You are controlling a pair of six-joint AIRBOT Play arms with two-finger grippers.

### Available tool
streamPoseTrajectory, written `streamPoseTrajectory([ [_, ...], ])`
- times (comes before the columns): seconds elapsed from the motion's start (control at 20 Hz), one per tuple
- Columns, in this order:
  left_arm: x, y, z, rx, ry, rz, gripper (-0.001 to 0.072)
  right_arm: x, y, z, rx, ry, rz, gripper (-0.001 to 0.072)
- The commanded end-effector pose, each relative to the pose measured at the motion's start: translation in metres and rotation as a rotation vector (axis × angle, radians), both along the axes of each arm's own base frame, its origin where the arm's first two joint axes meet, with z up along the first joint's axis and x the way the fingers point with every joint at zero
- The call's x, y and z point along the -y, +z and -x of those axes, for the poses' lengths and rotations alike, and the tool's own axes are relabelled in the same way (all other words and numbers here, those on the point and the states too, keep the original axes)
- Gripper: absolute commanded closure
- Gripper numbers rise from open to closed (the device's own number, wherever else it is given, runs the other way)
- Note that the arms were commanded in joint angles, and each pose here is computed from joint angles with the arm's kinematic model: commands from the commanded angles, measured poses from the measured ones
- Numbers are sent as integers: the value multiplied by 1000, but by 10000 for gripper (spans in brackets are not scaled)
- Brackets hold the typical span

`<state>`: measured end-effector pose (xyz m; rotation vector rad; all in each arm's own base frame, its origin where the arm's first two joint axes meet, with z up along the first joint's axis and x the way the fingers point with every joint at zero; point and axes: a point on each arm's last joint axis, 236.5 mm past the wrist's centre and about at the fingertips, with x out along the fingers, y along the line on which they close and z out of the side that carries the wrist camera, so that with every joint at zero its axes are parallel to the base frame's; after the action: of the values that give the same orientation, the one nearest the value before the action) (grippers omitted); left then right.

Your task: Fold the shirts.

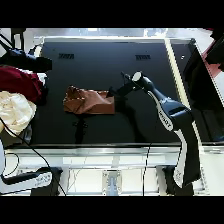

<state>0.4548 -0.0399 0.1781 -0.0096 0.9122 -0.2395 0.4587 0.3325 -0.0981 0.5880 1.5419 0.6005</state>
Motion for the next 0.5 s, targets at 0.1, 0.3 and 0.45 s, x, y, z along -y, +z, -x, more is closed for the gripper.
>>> streamPoseTrajectory([
  [0.1,0,-1,2,-10,-3,-2,682,-61,20,15,-12,22,-197,560],
  [0.3,0,-2,2,-12,-3,-2,683,-37,77,-35,172,11,-214,694],
  [0.45,0,-2,2,-11,-3,-1,683,54,123,-92,312,-128,-102,695],
])
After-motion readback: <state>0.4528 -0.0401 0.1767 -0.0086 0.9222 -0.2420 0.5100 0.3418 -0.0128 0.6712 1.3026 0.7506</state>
